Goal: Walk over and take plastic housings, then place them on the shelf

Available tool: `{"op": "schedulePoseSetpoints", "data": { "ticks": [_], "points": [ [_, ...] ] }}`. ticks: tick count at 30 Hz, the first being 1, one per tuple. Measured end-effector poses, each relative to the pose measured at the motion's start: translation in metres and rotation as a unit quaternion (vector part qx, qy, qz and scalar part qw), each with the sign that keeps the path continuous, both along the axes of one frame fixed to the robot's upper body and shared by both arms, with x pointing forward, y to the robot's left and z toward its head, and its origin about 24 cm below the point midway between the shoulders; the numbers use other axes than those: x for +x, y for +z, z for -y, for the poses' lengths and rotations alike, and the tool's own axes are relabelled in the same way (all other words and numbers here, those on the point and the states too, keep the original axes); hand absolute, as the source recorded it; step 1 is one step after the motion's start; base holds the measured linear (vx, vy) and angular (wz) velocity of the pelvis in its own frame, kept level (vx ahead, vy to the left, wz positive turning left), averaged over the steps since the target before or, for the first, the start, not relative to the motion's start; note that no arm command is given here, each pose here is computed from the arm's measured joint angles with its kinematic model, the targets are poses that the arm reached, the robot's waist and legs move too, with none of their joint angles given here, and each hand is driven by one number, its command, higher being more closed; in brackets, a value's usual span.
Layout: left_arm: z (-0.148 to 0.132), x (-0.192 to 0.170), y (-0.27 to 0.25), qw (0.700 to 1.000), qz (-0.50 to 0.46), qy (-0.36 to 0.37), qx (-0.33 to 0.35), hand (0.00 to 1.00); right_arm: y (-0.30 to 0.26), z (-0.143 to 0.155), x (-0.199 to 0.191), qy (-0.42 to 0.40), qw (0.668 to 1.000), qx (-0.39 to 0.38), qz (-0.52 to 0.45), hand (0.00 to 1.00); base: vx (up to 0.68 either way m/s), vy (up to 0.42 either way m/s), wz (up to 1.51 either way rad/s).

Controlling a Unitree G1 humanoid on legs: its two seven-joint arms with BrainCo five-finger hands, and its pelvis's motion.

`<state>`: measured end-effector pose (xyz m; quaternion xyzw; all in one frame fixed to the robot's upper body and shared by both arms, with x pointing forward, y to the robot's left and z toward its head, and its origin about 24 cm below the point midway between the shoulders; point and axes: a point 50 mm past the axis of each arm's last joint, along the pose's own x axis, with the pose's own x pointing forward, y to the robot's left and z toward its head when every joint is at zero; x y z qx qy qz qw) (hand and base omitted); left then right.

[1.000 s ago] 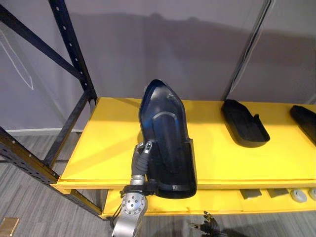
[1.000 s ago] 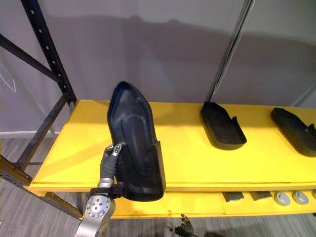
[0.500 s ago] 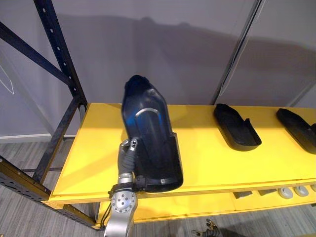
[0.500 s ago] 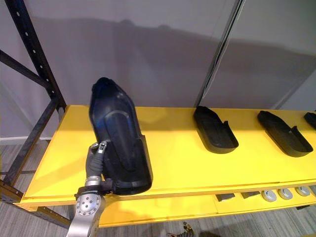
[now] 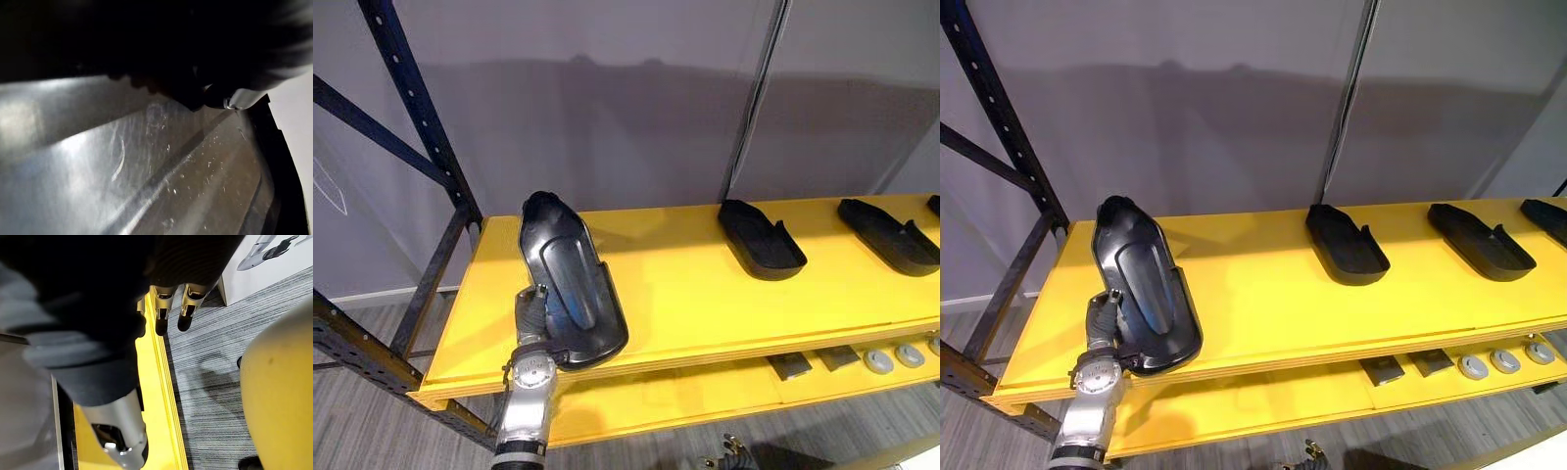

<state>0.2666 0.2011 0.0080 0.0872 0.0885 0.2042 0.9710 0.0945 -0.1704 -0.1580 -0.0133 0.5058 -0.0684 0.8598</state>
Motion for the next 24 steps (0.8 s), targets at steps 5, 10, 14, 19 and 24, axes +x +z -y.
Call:
{"op": "schedulePoseSetpoints", "data": {
  "ticks": [5,10,14,19,24],
  "points": [
    [-0.02,0.007,-0.004,0.999,-0.022,0.031,0.006,1.0,-0.001,-0.001,0.002,0.004,1.0,0.001,-0.006,0.0,0.01,0.003,-0.02],
    [-0.036,0.021,0.004,0.998,-0.027,0.038,0.029,1.0,-0.002,-0.002,0.004,0.014,1.0,0.001,-0.009,0.0,0.03,-0.007,-0.1],
    [-0.043,0.036,0.01,0.998,-0.031,0.037,0.039,1.0,-0.002,-0.002,0.007,0.019,1.0,0.003,-0.007,0.0,0.01,-0.008,-0.04],
    [-0.045,0.047,0.02,0.998,-0.024,0.034,0.046,1.0,-0.002,-0.002,0.011,0.022,1.0,0.002,-0.006,0.0,-0.02,0.008,-0.03],
    [-0.049,0.057,0.031,0.997,-0.021,0.012,0.067,0.0,-0.001,-0.002,0.012,0.023,1.0,0.003,-0.002,0.0,-0.03,0.008,-0.1]
  ]
}}
